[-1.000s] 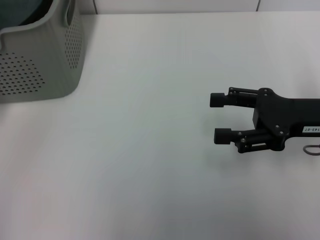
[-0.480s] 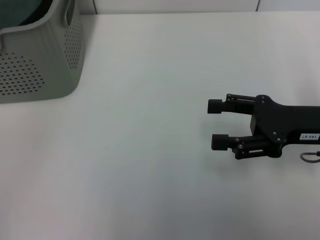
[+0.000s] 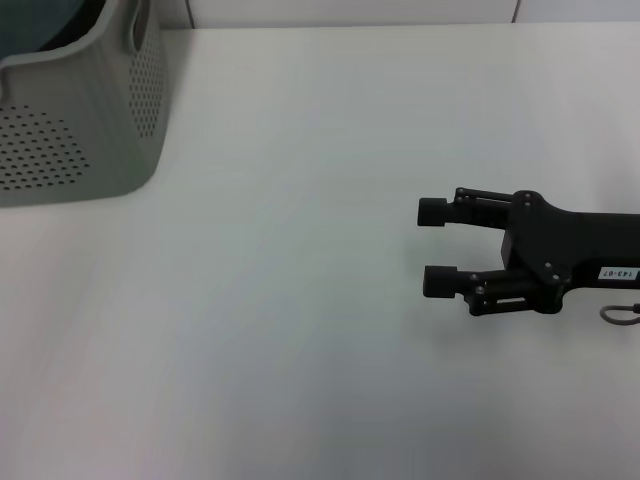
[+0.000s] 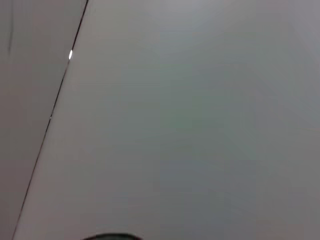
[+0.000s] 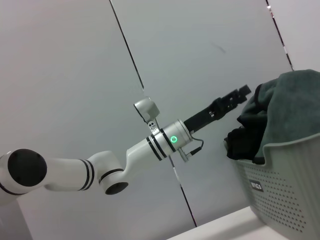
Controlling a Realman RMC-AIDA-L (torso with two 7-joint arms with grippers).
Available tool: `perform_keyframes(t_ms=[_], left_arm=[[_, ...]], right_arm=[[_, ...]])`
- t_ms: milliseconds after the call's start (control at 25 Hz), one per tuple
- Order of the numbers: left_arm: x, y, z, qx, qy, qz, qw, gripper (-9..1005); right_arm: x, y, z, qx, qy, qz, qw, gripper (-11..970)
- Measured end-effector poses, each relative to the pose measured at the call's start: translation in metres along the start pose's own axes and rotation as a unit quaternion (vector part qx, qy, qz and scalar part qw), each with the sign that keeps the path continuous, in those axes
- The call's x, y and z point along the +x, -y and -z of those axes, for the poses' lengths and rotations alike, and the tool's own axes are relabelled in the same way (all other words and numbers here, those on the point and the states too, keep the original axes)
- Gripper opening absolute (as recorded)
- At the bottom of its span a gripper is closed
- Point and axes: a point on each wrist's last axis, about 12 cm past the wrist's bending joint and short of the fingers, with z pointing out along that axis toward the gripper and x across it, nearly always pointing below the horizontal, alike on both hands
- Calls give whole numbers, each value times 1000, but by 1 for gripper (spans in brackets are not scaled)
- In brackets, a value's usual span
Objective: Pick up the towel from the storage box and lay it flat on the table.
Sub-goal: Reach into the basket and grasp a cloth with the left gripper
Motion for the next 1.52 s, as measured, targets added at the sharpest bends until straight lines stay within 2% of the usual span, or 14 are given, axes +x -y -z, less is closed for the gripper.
perform_keyframes(t_ms=[560,880,1320,1520], left_arm=[[8,9,-23,5,-36,3,999,667],[7,10,-24,13,-41,20,999,590],[7,15,-26,29,-45,23,998,360],[6,13,-26,27,-43,23,998,132]], right_arm=[[7,-4,5,9,2,-10,1000,855],[11,-6,7,12,4,-15,1000,855],[14,-8,10,16,5,-19,1000,854],[15,-9,11,18,6,-20,1000,854]])
